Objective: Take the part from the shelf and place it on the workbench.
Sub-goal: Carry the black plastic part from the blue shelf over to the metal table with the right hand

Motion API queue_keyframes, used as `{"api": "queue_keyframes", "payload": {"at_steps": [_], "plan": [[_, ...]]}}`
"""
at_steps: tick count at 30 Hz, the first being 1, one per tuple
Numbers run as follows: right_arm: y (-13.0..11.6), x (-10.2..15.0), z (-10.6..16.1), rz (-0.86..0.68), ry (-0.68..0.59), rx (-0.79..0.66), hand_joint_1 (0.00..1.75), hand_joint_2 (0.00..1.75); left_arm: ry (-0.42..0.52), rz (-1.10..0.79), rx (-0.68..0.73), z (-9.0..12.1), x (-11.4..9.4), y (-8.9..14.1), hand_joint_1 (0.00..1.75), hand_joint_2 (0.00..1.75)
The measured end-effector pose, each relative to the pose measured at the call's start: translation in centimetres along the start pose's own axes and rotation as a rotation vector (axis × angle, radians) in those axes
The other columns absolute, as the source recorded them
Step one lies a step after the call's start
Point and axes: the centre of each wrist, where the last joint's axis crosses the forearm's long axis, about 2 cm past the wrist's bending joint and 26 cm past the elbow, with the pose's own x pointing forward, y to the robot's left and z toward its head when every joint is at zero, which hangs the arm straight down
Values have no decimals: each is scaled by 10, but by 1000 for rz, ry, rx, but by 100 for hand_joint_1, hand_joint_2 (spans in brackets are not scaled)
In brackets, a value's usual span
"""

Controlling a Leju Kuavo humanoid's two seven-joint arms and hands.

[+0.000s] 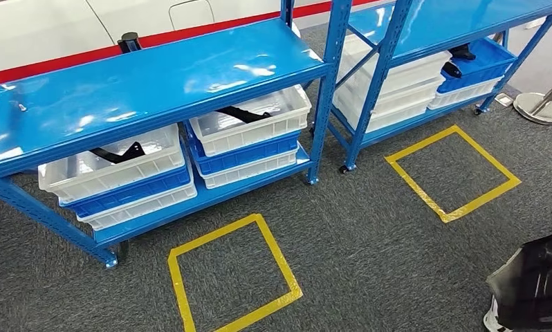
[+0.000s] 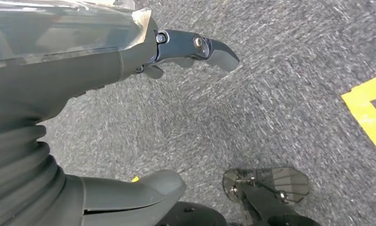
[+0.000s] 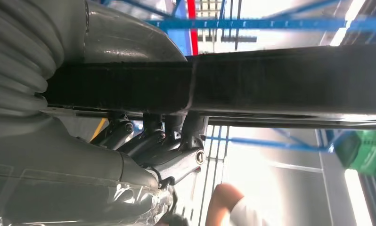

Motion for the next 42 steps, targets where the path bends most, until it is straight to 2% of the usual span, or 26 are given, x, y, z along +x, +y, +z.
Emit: {"api": "queue_keyframes", "payload": {"at_steps": [10,19,24,29,35,38,42], "plan": [[-5,1,-2,87,-13,-87,175,175,19,-8,-15,-1,0,1,0,175],[-9,2,1,194,-19,-136,175,175,25,-26,27,-1,-2,5,0,175],[-8,3,4,293,-20,-144,175,175,41,-84,62,-7,-2,19,0,175],[-7,1,9,307,4,-145,175,175,-28,-62,131,-13,5,30,0,175],[-6,-1,12,282,35,-130,175,175,-89,22,176,-13,13,23,0,175],[-6,-1,13,262,60,-119,175,175,-91,50,118,-9,13,13,0,175],[-7,-2,13,260,94,-74,175,175,-60,42,-123,-7,13,3,0,175]]}}
